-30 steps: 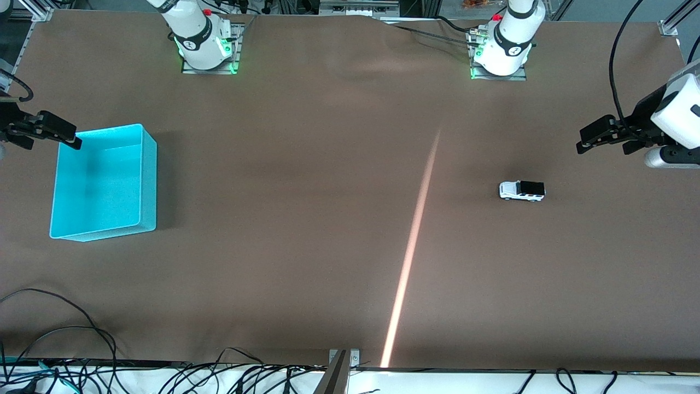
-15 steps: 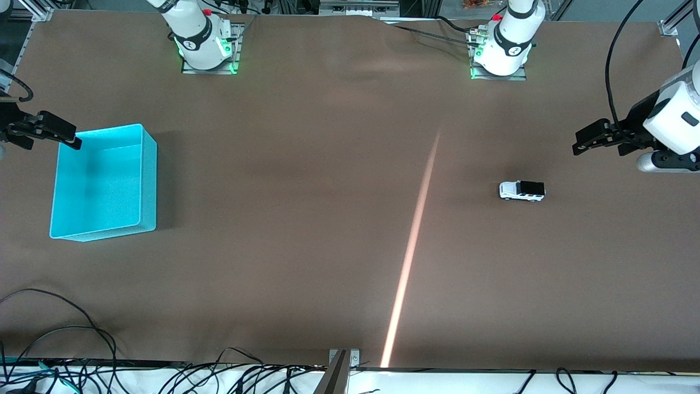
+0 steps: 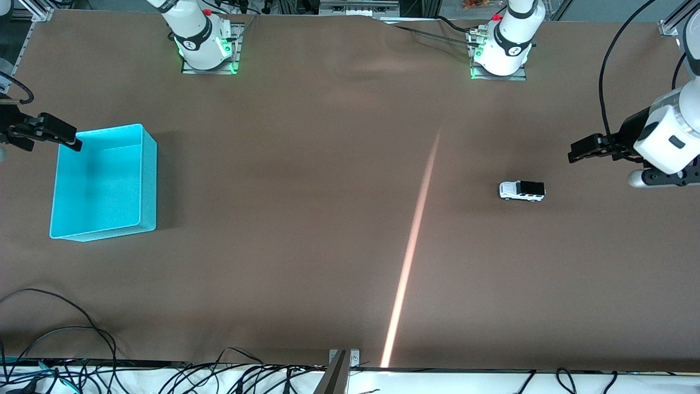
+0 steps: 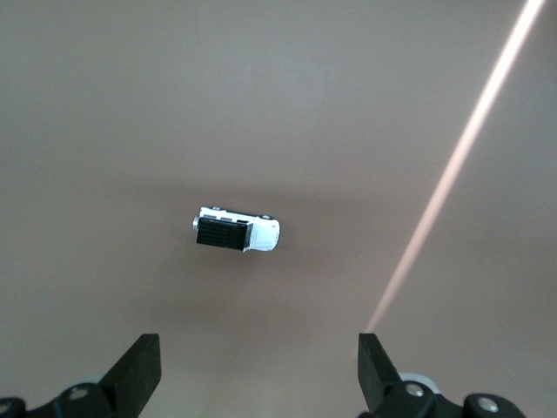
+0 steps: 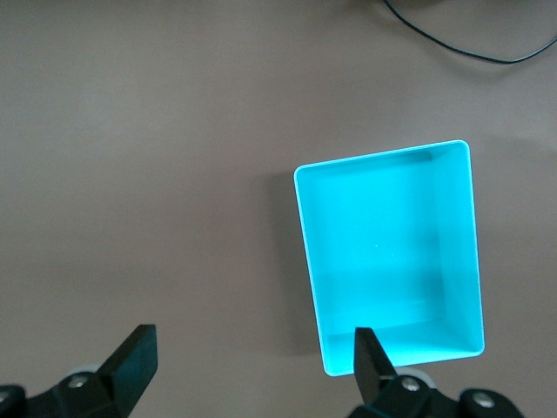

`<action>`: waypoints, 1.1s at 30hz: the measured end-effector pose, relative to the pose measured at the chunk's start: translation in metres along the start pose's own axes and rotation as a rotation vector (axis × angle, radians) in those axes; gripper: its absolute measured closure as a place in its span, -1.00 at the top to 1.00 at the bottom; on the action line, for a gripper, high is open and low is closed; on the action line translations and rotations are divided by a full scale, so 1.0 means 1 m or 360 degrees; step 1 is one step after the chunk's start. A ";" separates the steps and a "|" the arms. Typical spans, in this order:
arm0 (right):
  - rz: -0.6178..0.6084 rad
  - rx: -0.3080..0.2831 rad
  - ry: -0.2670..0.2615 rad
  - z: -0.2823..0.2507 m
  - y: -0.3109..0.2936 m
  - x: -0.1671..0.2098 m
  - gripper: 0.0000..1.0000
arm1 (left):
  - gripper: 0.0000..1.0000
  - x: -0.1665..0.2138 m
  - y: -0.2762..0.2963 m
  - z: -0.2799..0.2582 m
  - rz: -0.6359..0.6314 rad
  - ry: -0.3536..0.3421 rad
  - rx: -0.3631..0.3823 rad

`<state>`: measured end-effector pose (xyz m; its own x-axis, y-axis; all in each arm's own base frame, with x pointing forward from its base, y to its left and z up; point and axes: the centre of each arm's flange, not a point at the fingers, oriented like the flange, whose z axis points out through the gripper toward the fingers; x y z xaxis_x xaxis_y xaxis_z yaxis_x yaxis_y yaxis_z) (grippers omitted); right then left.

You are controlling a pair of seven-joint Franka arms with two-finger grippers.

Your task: Wind and store white jeep toy

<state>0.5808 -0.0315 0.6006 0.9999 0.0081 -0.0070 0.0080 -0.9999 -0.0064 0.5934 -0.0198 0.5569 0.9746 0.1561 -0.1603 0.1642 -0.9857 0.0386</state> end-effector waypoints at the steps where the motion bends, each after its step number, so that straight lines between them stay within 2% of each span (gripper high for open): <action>1: -0.0001 0.0000 0.0002 -0.001 0.000 0.000 1.00 | 1.00 0.002 0.000 0.004 -0.0044 -0.0011 0.0002; 9: -0.0001 -0.0001 0.0011 -0.002 0.000 0.001 1.00 | 1.00 0.014 0.001 0.038 -0.0500 -0.0102 0.0040; 19: -0.0006 -0.0003 0.0047 -0.002 -0.002 0.004 1.00 | 1.00 0.024 -0.002 0.085 -0.1077 -0.0100 0.0063; 20: -0.0009 -0.0003 0.0050 -0.002 -0.003 0.005 1.00 | 1.00 0.026 -0.004 0.108 -0.1262 -0.0097 0.0070; 27: -0.0009 -0.0003 0.0051 -0.002 -0.003 0.005 1.00 | 1.00 0.026 -0.007 0.130 -0.1456 -0.0094 0.0078; 33: -0.0009 -0.0003 0.0051 -0.002 -0.003 0.005 1.00 | 1.00 0.024 -0.014 0.175 -0.1754 -0.0070 0.0084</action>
<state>0.5857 -0.0284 0.6027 0.9996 0.0137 0.0252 0.0138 -0.9999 -0.0046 0.5883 -0.0138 0.3799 0.2915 0.9495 -0.1159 0.9321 -0.3091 -0.1887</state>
